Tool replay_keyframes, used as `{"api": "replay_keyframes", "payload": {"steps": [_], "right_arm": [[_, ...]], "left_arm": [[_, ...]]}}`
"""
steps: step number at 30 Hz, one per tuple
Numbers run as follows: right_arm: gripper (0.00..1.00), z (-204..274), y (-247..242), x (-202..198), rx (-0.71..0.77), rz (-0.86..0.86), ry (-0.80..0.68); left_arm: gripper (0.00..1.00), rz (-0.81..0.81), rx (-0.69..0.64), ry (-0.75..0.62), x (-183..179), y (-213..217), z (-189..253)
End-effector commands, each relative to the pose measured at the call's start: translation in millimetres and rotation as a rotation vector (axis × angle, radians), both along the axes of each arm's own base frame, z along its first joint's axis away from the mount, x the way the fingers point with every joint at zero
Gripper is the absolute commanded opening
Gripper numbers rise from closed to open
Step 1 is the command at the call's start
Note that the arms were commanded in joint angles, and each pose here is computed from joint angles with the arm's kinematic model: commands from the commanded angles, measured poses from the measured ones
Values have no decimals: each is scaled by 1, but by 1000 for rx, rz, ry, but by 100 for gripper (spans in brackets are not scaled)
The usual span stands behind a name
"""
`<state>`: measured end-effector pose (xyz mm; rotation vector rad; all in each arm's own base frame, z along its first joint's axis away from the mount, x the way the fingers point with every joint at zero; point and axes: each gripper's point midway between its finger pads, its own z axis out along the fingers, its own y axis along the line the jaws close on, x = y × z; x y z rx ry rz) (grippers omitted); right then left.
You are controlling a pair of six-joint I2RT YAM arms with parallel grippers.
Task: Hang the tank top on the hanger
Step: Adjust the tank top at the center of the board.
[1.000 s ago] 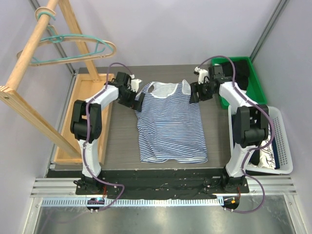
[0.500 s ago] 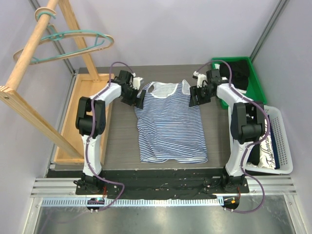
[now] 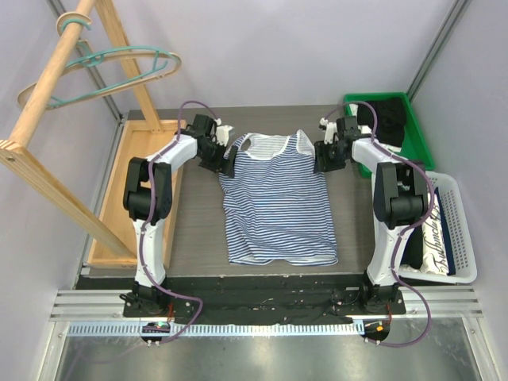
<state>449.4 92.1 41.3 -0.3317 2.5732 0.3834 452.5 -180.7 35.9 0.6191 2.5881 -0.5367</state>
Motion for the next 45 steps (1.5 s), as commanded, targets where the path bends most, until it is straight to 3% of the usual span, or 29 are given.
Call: {"api": "replay_keyframes", "payload": {"steps": [1, 20, 26, 31, 34, 45], "right_arm": [[50, 35, -1, 40, 5, -36, -142], [40, 7, 14, 53, -25, -5, -113], [27, 1, 14, 57, -64, -8, -112], [29, 8, 12, 59, -116, -11, -143], [36, 17, 9, 61, -155, -21, -177], [37, 45, 15, 64, -172, -19, -263]], "left_arm": [[84, 4, -30, 16, -6, -2, 6], [84, -3, -23, 25, -17, 4, 4], [83, -3, -20, 31, -19, 7, 1], [83, 0, -23, 38, -20, 8, -1], [83, 0, -24, 46, -21, 9, -4], [83, -4, -30, 62, -25, 9, -9]]}}
